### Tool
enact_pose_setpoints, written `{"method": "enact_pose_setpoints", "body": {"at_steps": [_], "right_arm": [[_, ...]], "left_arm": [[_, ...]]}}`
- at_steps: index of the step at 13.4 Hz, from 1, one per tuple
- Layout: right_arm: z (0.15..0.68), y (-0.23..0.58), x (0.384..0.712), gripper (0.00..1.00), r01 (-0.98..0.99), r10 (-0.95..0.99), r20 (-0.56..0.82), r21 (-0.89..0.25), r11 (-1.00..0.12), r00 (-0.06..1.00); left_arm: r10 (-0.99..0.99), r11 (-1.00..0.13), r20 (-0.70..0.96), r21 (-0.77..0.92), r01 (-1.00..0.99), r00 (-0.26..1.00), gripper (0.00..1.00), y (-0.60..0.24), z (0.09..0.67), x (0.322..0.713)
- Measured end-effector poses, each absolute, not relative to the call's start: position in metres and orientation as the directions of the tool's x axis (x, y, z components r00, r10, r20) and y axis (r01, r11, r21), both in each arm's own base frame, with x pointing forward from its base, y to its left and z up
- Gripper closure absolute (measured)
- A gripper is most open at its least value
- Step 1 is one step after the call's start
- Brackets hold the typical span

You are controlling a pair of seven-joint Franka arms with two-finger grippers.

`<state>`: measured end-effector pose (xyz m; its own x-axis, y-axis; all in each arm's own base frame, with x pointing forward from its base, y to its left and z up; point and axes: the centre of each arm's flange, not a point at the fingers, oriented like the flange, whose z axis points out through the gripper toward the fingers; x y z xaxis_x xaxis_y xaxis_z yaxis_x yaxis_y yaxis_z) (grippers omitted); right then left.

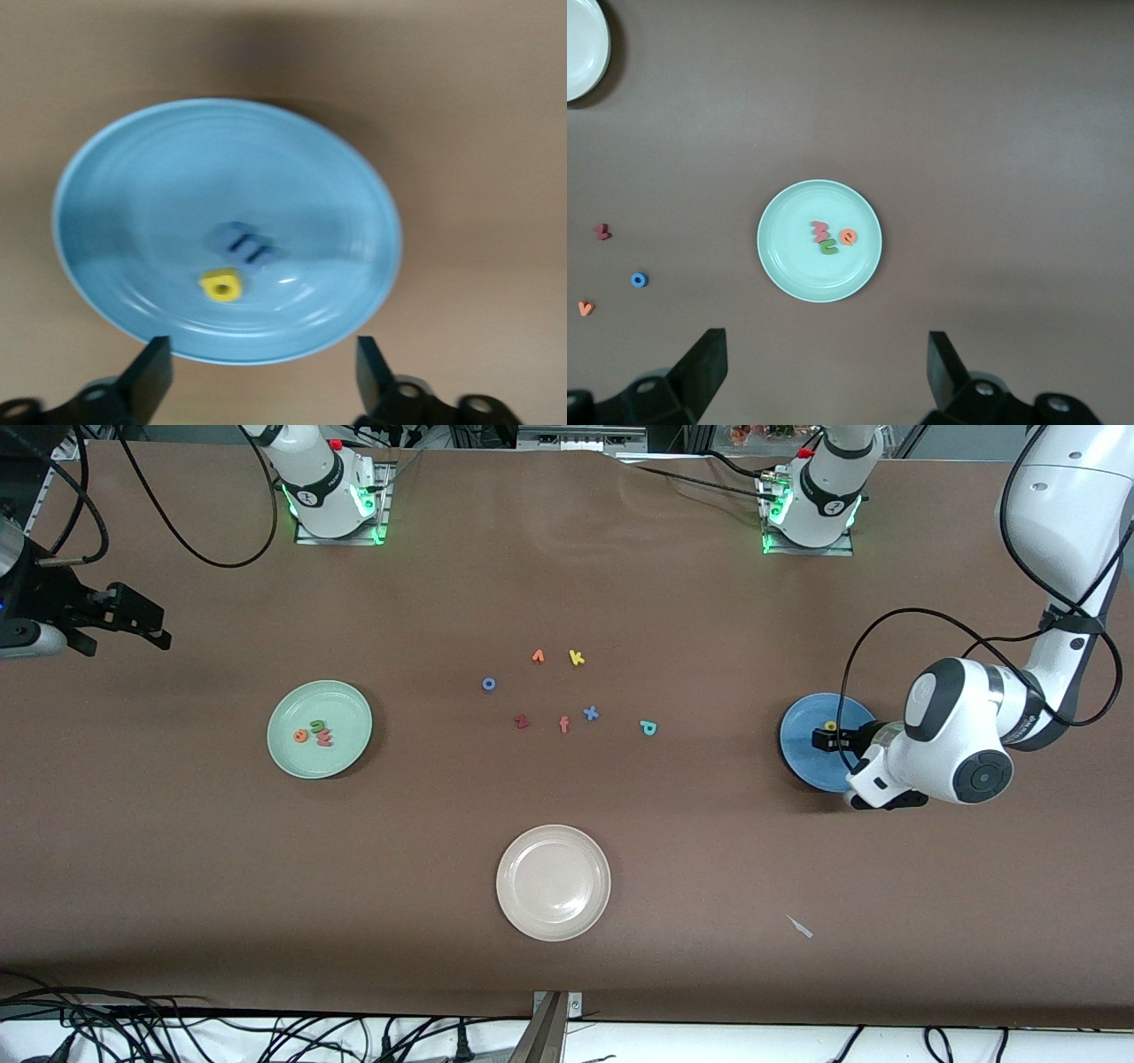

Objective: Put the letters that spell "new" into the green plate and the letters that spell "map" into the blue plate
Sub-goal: 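Move the left gripper over the cyan p among the letters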

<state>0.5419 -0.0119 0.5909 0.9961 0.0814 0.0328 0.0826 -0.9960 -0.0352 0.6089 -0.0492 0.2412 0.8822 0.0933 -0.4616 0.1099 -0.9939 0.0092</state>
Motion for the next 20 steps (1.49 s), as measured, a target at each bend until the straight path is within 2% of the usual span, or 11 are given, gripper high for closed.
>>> {"method": "enact_pose_setpoints", "body": {"at_steps": [7,14,20], "right_arm": [[0.587,-0.019,0.545,0.00,0.064,0.064,-0.015,-0.038,-0.997,0.998],[0.584,-0.044,0.548,0.00,0.007,0.008,-0.022,-0.038,-0.999,1.000],[0.581,-0.057,0.549,0.00,-0.015,-0.014,-0.025,-0.038,-0.999,1.000]], "left_arm": [[0.264,-0.959,-0.394,-0.013,0.282,0.880,0.00,-0.178,0.274,0.599],[0.364,-0.920,-0.361,0.008,0.393,0.859,0.01,-0.253,0.235,0.586],[0.390,-0.906,-0.358,0.017,0.423,0.849,0.01,-0.273,0.222,0.580]]}}
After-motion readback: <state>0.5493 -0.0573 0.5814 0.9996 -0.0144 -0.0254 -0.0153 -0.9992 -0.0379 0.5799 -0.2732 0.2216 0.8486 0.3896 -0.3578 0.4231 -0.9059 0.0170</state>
